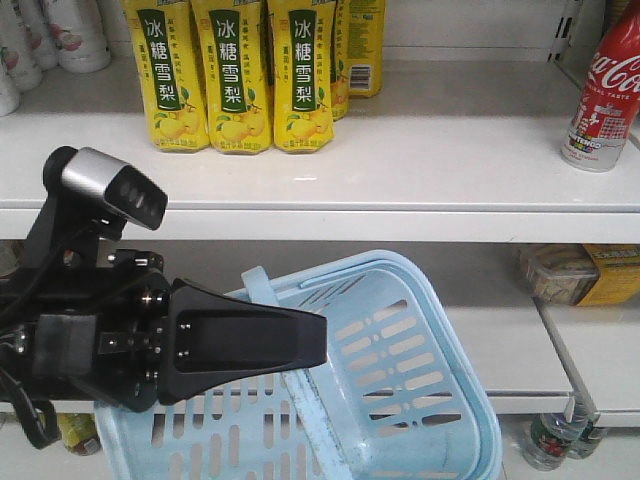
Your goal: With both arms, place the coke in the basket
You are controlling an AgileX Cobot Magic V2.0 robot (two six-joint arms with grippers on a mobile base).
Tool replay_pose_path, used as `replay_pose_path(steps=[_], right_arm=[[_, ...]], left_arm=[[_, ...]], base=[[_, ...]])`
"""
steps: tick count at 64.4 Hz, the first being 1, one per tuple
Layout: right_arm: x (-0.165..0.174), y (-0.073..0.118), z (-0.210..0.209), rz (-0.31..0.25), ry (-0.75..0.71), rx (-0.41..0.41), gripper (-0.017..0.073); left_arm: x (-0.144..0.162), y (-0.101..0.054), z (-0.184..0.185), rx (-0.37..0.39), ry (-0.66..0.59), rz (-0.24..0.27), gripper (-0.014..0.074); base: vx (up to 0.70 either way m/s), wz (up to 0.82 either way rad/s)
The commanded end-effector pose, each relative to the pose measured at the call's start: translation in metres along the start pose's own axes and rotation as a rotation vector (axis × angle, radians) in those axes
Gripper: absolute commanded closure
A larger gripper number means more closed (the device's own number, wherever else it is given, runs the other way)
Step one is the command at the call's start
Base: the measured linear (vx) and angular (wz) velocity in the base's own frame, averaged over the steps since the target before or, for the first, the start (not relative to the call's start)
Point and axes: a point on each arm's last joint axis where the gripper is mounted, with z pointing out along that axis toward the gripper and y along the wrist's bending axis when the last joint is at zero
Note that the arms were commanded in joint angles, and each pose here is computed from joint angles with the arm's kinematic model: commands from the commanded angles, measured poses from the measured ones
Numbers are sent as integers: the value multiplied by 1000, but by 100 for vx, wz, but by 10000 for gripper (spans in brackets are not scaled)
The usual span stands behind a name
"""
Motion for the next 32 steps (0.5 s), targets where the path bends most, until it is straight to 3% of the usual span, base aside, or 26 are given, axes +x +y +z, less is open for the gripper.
replay_pose_path(steps=[1,17,20,24,28,32], right_arm=[[-5,1,-1,-11,-76,-11,564],[-5,1,-1,-11,-77,-11,564],[-6,2,-1,14,-87,-16,564],[-9,2,-1,136,-123,-34,564],[-14,3,-2,332,-170,-61,564],[-18,3,-3,479,-218,-82,564]], left_arm=[[1,-31,-3,226,39,25,600],[1,-31,-3,226,39,25,600],[1,-31,-3,226,39,25,600],[1,-31,-3,226,39,25,600],[1,-31,-3,226,39,25,600],[1,-31,-3,226,39,25,600]], base=[[0,0],[0,0],[0,0],[0,0],[0,0],[0,0]])
